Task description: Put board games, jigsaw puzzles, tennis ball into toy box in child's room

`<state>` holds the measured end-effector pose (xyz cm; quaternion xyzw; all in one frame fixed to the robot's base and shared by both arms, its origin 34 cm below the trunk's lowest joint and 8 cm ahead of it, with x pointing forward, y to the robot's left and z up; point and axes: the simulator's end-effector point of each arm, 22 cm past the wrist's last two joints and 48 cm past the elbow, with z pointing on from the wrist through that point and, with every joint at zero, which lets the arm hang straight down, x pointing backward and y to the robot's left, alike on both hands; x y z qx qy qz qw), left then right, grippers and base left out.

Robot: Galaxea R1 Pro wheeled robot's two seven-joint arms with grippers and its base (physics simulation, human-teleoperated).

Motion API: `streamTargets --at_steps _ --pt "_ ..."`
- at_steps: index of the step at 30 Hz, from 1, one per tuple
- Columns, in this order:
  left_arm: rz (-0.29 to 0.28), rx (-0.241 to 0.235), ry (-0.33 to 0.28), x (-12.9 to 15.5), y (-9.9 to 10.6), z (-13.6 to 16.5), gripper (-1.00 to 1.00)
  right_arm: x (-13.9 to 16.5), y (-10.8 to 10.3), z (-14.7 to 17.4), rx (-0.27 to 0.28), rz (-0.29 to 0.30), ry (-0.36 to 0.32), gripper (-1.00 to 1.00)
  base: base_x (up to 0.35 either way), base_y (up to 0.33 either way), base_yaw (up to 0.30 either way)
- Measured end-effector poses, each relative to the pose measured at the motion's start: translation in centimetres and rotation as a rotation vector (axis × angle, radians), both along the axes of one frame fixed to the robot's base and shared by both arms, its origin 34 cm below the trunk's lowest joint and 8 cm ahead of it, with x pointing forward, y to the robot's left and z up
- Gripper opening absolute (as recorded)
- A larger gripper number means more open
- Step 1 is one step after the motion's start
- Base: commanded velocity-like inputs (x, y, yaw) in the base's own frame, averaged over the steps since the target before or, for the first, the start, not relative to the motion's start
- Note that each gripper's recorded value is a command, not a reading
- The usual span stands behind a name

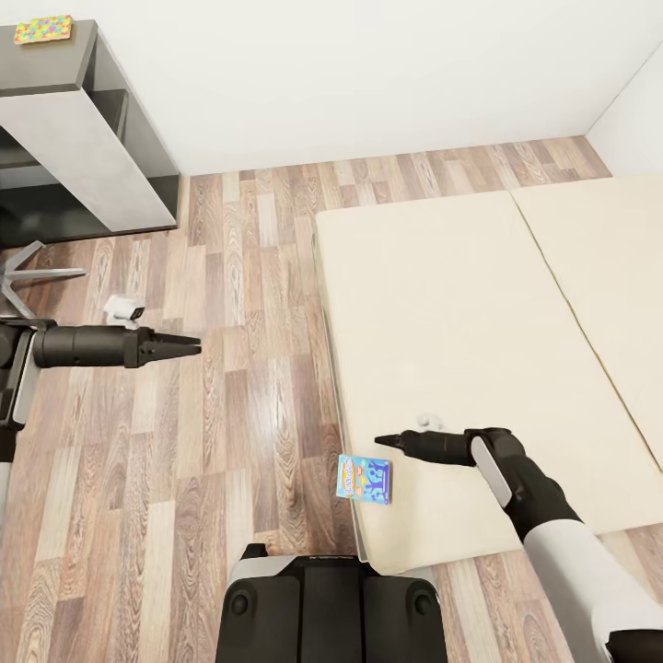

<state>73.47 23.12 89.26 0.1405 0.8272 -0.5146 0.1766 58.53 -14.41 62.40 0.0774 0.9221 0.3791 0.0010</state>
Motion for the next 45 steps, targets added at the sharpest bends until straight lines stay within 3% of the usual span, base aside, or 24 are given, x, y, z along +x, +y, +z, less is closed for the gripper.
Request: streamTargets --at_steps 8,21,28,38,45 --pt "0.063 0.012 0.148 -1.7 2.8 -4.3 1.0 -0.3 -0.7 3.3 0.033 0.003 -0.102 1.0 0.0 0.0 0.0" --pt "0.178 0.036 0.36 -5.7 8.5 -11.2 1.0 -3.8 -2.9 6.6 0.078 -0.1 -0.149 1.0 0.0 0.0 0.0" --pt "0.254 0.048 0.473 -10.0 12.3 -15.2 1.0 -6.6 -4.3 8.4 0.077 -0.147 -0.211 1.0 0.0 0.0 0.0" --pt "0.314 0.051 0.546 -16.7 15.0 -18.6 1.0 -9.7 -5.2 9.1 0.04 -0.159 -0.291 1.0 0.0 0.0 0.0" --pt "0.332 0.046 0.57 -18.7 15.2 -19.2 1.0 -9.4 -4.7 10.4 0.067 -0.16 -0.328 1.0 0.0 0.0 0.0"
